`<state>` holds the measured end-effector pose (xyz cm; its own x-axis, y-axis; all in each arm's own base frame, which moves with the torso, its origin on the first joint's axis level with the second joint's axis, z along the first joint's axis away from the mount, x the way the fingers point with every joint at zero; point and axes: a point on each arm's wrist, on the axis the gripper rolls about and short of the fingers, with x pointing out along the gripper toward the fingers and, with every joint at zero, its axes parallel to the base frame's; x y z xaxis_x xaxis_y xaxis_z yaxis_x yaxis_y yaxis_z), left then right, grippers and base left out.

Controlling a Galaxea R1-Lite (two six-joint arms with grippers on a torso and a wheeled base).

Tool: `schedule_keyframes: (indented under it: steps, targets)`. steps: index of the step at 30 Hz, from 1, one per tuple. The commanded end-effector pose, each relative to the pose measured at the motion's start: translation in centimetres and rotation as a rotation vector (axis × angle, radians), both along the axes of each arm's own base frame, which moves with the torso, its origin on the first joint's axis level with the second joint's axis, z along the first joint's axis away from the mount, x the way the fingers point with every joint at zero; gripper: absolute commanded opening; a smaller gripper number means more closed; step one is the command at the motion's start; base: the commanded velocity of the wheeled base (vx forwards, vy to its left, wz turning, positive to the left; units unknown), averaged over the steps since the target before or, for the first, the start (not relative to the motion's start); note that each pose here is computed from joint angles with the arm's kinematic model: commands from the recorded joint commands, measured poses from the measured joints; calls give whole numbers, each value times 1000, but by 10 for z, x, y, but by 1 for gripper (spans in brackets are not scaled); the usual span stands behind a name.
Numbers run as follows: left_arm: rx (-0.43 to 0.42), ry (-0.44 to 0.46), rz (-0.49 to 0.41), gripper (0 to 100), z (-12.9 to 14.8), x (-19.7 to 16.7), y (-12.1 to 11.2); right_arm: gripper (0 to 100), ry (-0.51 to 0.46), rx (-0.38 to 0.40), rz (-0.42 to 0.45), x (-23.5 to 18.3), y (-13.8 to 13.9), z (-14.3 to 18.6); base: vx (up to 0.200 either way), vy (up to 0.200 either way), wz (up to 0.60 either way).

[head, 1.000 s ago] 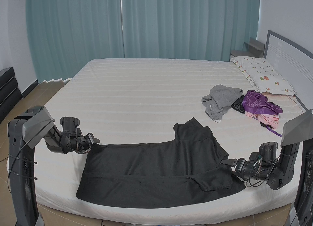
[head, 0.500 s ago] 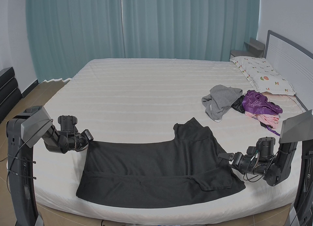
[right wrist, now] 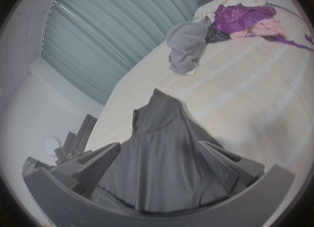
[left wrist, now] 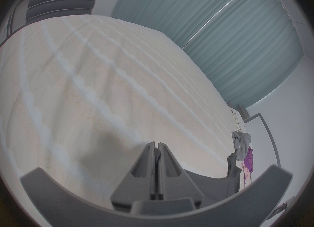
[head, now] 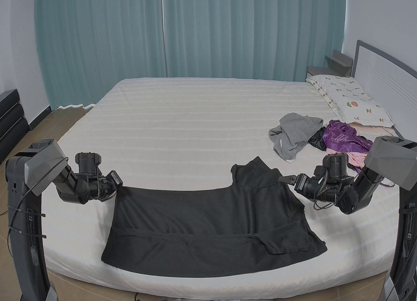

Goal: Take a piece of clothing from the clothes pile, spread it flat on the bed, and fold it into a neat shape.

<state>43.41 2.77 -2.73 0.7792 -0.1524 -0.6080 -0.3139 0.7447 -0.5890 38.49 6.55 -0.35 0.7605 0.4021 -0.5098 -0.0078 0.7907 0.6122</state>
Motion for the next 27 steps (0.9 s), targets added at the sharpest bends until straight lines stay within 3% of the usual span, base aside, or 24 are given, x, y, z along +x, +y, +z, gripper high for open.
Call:
schedule_keyframes:
  steps: [1, 14, 27]
  targets:
    - [-7, 5, 6, 0, 1, -3, 0, 100, 17, -86, -50, 50, 13, -22, 0, 0, 0]
    - [-3, 12, 0, 0, -2, -3, 0, 100, -28, -151, -159, 104, 27, -53, 0, 0, 0]
    - [-2, 11, -1, 0, -2, -3, 0, 100, -109, -131, -186, 123, 32, -43, 0, 0, 0]
